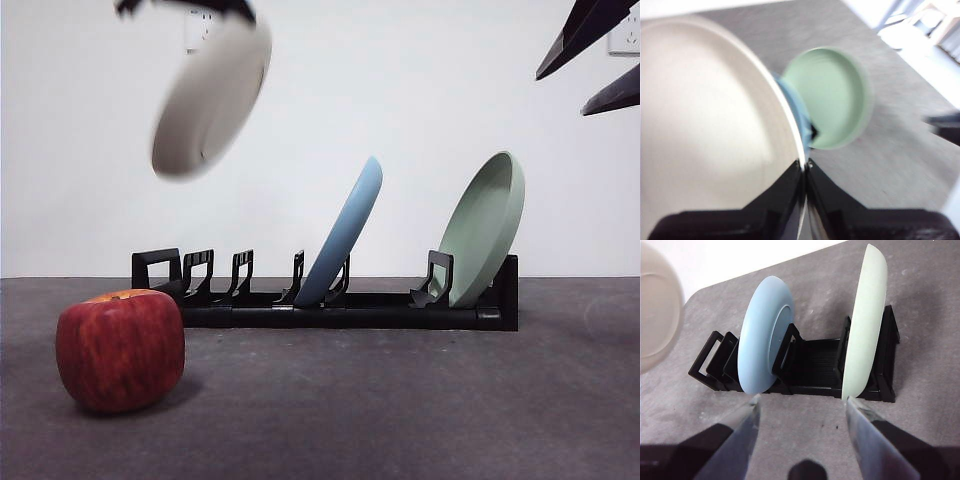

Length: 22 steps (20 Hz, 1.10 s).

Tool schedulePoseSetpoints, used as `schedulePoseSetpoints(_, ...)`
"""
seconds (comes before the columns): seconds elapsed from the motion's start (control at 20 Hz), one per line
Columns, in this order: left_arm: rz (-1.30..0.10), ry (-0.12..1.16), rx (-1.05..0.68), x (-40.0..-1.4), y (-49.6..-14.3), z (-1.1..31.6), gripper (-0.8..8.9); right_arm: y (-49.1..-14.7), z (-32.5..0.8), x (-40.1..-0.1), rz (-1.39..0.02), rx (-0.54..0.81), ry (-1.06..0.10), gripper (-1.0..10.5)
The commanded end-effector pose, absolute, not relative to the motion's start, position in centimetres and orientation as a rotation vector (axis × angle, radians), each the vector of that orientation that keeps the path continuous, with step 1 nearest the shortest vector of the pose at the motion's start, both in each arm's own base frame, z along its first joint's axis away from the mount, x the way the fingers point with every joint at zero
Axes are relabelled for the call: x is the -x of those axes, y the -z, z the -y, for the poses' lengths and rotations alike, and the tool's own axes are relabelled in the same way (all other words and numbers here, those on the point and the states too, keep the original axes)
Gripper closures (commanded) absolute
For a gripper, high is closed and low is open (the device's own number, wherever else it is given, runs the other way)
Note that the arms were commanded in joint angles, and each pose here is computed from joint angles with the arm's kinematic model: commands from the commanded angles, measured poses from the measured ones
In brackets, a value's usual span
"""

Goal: Take the yellow plate from the plate rack,put the plate on the table,take the apple from the table,put the apple in the plate

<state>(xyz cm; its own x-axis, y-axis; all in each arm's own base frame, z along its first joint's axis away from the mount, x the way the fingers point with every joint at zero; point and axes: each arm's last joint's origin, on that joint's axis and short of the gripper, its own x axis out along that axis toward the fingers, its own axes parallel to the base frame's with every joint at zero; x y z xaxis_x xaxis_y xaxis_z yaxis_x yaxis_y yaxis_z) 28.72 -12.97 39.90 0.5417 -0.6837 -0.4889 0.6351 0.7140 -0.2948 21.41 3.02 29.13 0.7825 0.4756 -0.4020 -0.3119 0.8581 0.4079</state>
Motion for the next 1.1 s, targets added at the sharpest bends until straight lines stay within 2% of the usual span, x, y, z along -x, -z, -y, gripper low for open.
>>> schedulePoseSetpoints(0.05, -0.583, 0.865, -0.009, -25.9, -41.2, 13.6, 8.22, -29.2, -3.1, -21.5, -0.510, -0.321, -0.439, 6.6)
schedulePoseSetpoints(0.25, -0.591, 0.986, -0.108, -20.1, -42.8, 15.3, 8.21, -29.6, -3.0, -21.6, -0.484, -0.318, -0.440, 6.6)
schedulePoseSetpoints(0.45, -0.662, 0.924, -0.345, -16.0, -40.9, 19.8, 8.21, -32.2, -3.0, -21.6, -0.418, -0.308, -0.451, 6.6)
schedulePoseSetpoints(0.55, -0.676, 0.922, -0.403, -14.7, -39.0, 22.3, 8.22, -34.1, -3.0, -21.5, -0.383, -0.303, -0.457, 6.6)
schedulePoseSetpoints(0.75, -0.761, 0.938, -0.496, -14.3, -33.7, 26.8, 8.22, -37.6, -3.0, -20.9, -0.336, -0.289, -0.464, 6.6)
schedulePoseSetpoints(1.1, -0.901, 0.936, -0.609, -15.5, -26.3, 31.4, 8.22, -39.6, -2.9, -20.2, -0.320, -0.264, -0.469, 6.6)
